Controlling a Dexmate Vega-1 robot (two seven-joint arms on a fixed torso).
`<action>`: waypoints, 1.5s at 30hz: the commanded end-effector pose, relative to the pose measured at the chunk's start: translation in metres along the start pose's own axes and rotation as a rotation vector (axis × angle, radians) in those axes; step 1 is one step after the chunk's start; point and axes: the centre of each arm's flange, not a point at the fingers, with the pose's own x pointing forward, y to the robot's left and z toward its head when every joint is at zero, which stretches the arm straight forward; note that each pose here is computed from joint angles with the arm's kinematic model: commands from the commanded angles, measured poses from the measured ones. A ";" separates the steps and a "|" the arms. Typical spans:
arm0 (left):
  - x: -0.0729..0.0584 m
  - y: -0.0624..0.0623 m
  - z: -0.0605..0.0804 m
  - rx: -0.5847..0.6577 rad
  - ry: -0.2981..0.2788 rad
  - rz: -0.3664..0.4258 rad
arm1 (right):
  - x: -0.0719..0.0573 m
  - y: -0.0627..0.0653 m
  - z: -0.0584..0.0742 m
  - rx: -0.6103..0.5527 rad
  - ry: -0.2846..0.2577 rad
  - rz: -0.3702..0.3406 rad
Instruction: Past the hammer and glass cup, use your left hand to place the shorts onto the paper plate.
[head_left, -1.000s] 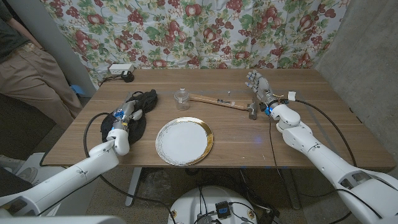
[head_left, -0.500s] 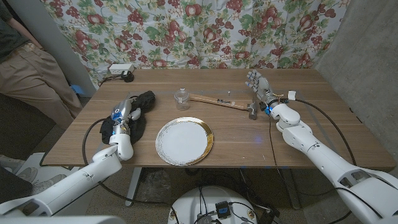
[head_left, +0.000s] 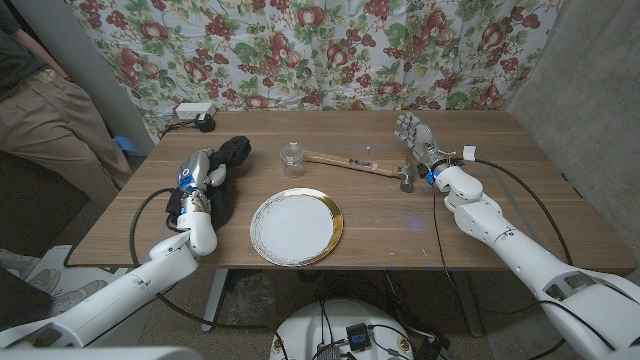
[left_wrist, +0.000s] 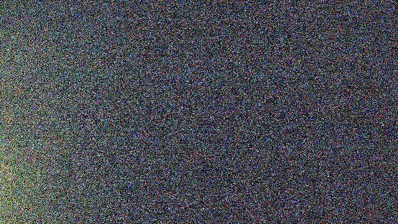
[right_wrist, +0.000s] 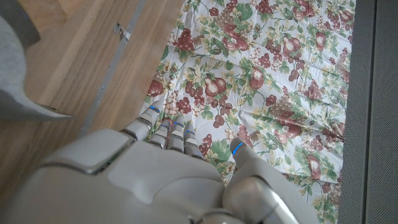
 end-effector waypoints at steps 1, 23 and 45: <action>0.002 0.014 0.015 -0.025 -0.034 0.046 | -0.002 0.000 0.004 -0.007 -0.011 0.002; 0.007 0.040 0.034 -0.051 -0.106 0.084 | -0.009 0.003 0.012 -0.012 -0.027 0.006; 0.015 0.053 0.050 -0.079 -0.198 0.077 | -0.011 0.005 0.013 -0.015 -0.035 0.011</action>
